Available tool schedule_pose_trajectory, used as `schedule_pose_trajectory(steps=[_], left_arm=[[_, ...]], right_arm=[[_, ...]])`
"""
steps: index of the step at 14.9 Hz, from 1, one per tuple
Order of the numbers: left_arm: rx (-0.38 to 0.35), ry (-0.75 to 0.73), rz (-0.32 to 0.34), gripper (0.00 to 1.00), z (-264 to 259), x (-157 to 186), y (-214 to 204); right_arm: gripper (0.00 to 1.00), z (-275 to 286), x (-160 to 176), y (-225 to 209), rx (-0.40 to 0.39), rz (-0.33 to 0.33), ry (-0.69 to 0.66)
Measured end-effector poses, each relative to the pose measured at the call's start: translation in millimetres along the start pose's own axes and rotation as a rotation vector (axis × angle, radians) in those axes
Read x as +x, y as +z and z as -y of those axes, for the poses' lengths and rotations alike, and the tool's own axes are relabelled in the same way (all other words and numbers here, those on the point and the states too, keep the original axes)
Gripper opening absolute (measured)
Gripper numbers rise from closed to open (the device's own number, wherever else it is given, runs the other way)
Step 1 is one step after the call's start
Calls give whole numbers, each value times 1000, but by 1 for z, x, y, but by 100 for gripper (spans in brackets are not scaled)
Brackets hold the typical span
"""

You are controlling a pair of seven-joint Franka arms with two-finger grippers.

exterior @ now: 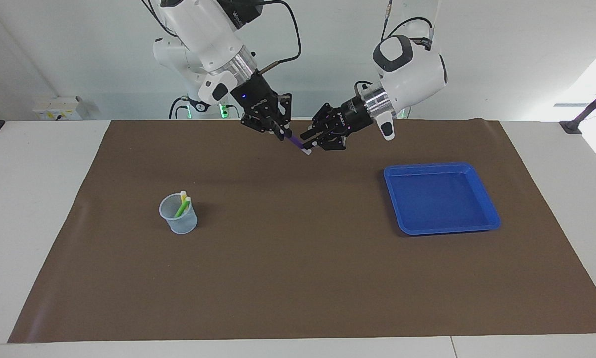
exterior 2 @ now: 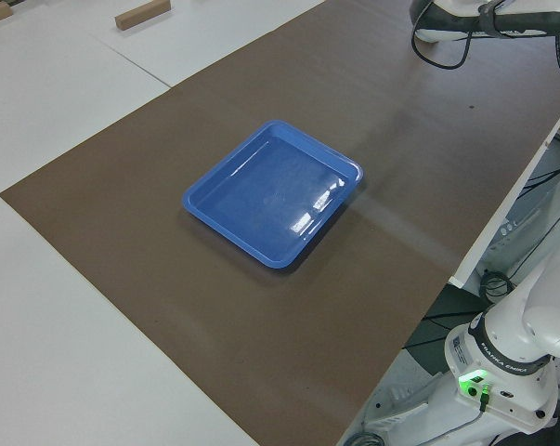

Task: Transfer and insert pens with both arms
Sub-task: 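Insert the purple pen into the cup with the right gripper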

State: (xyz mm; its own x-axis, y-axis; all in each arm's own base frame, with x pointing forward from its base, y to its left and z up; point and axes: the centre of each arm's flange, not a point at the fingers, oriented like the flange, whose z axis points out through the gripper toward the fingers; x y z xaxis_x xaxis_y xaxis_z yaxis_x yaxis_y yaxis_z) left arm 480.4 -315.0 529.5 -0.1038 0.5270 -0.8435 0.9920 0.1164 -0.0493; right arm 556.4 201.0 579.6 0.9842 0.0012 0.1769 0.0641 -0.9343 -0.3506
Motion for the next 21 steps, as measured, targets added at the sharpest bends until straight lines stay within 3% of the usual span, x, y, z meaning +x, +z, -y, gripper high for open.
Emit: schedule_pose_trajectory(steps=[1, 8, 12, 17, 21], left_arm=[[-2, -1, 0, 99, 0, 0, 0], [-29, 7, -23, 100, -9, 6, -10], [-77, -7, -41, 100, -28, 19, -32], [-195, -77, -45, 100, -70, 55, -91], [-268, -33, -150, 100, -86, 72, -119]], right_arm=[[18, -20, 3, 0, -45, -4, -40], [18, -168, 15, -9, -281, 10, -290], [18, -204, 8, 10, -317, 17, -345], [18, -236, -14, 51, -324, 37, -344], [18, -246, -27, 73, -328, 32, -341]])
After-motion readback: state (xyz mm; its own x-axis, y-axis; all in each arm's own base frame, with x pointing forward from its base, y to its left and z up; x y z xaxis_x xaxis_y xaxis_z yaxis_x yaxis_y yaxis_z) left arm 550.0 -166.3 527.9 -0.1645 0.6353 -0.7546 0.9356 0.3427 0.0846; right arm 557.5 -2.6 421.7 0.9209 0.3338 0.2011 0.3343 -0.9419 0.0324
